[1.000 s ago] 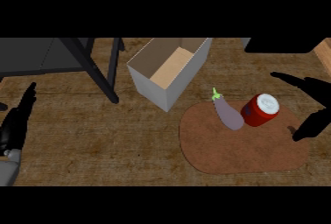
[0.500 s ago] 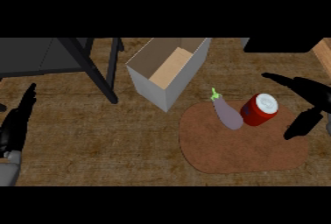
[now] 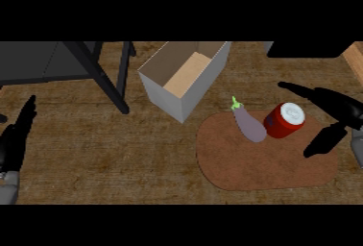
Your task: Pick the can from the cutting board and place it in the cardboard box
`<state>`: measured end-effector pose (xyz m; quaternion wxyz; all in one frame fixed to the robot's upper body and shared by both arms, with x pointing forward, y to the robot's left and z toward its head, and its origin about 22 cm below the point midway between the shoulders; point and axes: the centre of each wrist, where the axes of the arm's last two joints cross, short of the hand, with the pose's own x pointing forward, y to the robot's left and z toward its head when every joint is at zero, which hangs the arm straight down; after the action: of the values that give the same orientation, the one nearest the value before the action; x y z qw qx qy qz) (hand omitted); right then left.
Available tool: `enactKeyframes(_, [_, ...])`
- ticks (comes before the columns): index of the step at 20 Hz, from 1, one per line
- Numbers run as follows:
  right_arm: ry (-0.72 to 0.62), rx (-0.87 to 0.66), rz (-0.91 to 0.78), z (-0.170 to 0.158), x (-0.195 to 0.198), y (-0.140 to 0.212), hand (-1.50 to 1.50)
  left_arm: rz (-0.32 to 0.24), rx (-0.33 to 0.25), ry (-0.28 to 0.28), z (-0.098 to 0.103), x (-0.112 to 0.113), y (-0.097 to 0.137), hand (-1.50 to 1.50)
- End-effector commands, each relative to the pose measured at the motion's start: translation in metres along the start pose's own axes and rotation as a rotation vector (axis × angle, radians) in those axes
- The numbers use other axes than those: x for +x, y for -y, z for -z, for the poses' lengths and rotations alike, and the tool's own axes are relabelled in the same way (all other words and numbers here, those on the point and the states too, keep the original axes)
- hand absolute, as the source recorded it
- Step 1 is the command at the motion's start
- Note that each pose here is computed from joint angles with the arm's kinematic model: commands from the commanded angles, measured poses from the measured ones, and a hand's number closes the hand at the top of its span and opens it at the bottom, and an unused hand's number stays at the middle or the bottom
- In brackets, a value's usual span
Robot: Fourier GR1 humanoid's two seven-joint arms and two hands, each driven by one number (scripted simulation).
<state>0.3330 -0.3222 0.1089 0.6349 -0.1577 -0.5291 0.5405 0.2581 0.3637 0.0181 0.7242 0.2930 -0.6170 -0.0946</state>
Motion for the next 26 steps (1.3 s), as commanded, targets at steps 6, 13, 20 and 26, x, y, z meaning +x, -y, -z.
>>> enactKeyframes(6, [-0.057,0.066,-0.051,0.001,0.012,-0.001,-1.50,0.016,-0.012,0.009,-0.004,-0.002,0.002,0.00])
enactKeyframes(13, [-0.153,0.110,-0.056,0.025,0.016,-0.033,-1.50,-0.003,-0.006,0.000,-0.011,0.000,0.006,0.00])
enactKeyframes(20, [-0.115,-0.137,-0.162,0.051,0.017,-0.043,1.50,0.000,-0.009,0.009,-0.002,0.005,0.012,0.00])
enactKeyframes(26, [-0.100,-0.164,-0.236,0.054,-0.019,-0.037,1.50,-0.002,0.005,0.027,0.005,0.000,0.021,0.00])
